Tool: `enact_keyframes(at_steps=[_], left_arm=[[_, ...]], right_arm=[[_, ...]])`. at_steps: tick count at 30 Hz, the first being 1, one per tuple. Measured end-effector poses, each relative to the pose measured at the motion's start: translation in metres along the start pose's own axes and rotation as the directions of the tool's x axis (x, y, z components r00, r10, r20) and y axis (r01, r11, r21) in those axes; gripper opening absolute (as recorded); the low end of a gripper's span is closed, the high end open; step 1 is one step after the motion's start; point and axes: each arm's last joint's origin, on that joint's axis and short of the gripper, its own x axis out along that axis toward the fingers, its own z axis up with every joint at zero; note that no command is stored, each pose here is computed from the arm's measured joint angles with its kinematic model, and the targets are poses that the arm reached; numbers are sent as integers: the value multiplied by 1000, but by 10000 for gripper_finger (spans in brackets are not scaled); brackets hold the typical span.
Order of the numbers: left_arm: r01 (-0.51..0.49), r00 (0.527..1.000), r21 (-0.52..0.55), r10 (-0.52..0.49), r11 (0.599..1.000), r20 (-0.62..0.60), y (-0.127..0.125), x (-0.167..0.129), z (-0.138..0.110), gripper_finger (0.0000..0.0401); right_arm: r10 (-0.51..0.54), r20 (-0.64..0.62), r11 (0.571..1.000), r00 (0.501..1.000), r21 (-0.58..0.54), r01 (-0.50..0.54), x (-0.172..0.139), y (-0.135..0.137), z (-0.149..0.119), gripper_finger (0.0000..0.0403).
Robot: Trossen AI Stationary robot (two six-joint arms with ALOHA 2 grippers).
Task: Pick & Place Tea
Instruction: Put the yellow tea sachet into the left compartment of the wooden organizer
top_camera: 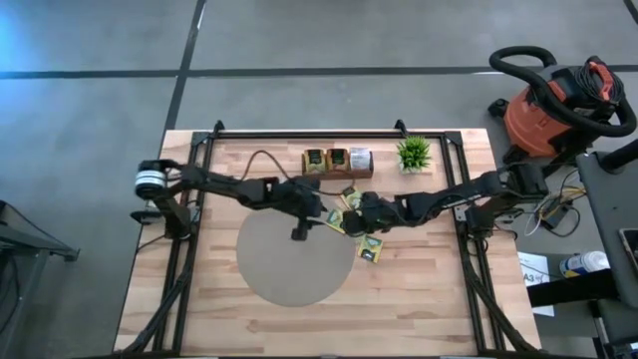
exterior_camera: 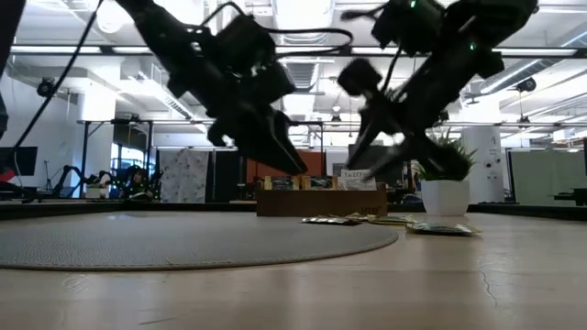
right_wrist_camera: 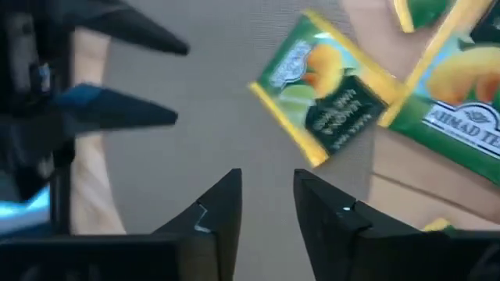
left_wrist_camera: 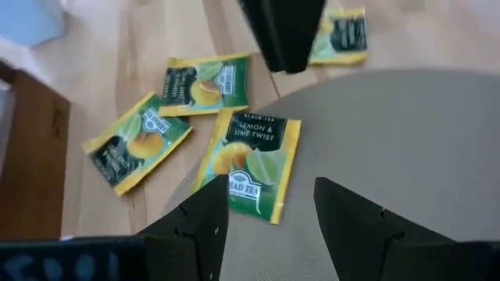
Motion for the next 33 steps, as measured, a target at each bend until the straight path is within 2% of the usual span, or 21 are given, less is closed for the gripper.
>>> enact_keyframes(at_steps=[4, 7, 12, 16, 25, 33], left_arm=[[11, 1000, 100, -9, 995, -26, 4, 15, 1, 183], [14, 1000, 126, -11, 992, -28, 6, 23, 3, 183], [40, 998, 111, -34, 993, -52, 10, 32, -5, 183], [71, 996, 96, -64, 993, -69, 11, 40, -14, 183], [125, 990, 52, -121, 991, -74, 10, 58, -28, 183], [153, 988, 1, -153, 988, -32, 9, 60, -26, 183]], right_arm=[[-74, -17, 995, 997, 63, 75, 15, -12, -4, 142], [-101, -33, 988, 994, 113, 104, 23, -17, -6, 156], [-74, -21, 986, 997, 151, 76, 31, -16, -6, 170], [-94, 6, 982, 996, 164, 92, 35, -19, -4, 173], [-115, 31, 975, 993, 193, 107, 41, -23, 2, 161], [-105, 74, 974, 992, 209, 88, 44, -23, 7, 150]])
